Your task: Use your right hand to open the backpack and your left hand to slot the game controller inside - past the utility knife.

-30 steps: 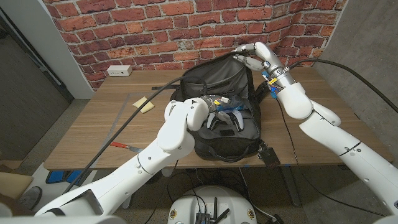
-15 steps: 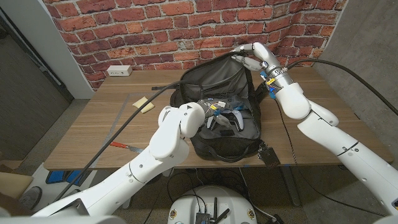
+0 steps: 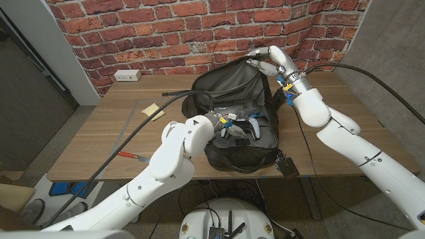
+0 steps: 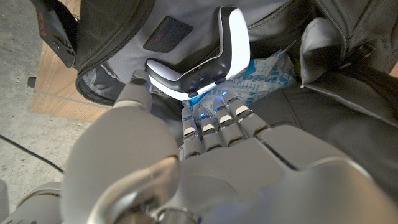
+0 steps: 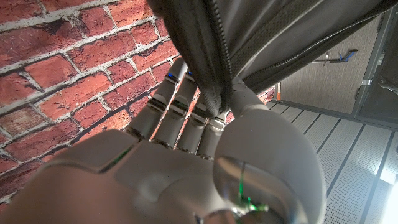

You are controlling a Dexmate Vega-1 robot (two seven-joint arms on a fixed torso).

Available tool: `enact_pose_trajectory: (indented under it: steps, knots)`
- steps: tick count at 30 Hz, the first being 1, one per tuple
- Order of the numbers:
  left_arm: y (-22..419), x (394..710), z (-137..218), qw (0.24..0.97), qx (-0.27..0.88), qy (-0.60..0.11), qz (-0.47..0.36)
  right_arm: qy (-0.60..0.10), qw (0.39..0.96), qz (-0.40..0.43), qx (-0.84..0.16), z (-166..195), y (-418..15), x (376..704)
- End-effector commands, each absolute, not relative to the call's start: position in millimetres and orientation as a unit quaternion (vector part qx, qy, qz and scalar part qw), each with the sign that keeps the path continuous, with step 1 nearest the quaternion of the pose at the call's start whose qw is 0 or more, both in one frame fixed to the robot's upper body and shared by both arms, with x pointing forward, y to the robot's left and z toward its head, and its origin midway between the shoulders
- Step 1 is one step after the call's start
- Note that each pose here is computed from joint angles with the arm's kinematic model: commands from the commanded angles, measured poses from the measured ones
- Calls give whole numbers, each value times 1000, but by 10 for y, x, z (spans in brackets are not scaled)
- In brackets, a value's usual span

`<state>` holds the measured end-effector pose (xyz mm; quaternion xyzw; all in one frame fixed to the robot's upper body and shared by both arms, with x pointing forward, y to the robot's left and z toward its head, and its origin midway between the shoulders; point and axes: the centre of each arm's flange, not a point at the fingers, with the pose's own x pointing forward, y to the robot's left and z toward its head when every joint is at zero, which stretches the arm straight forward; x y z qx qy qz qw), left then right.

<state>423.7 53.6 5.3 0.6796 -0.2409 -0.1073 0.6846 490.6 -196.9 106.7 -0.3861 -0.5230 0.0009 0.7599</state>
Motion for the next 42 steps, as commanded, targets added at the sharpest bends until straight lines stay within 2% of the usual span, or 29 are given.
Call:
enact_pose_trajectory:
  steps: [1,22,42]
  knots:
    - [644,4099,-3,678,672,-276,-112,-519,761,1,-388,1050,-1960,4928]
    - [1029,4125,76,729,588,-298,-185,-511,767,-2,-388,1037,-1976,4988]
    - [1413,4279,93,817,442,-264,-259,-508,769,-6,-388,1027,-1978,5011]
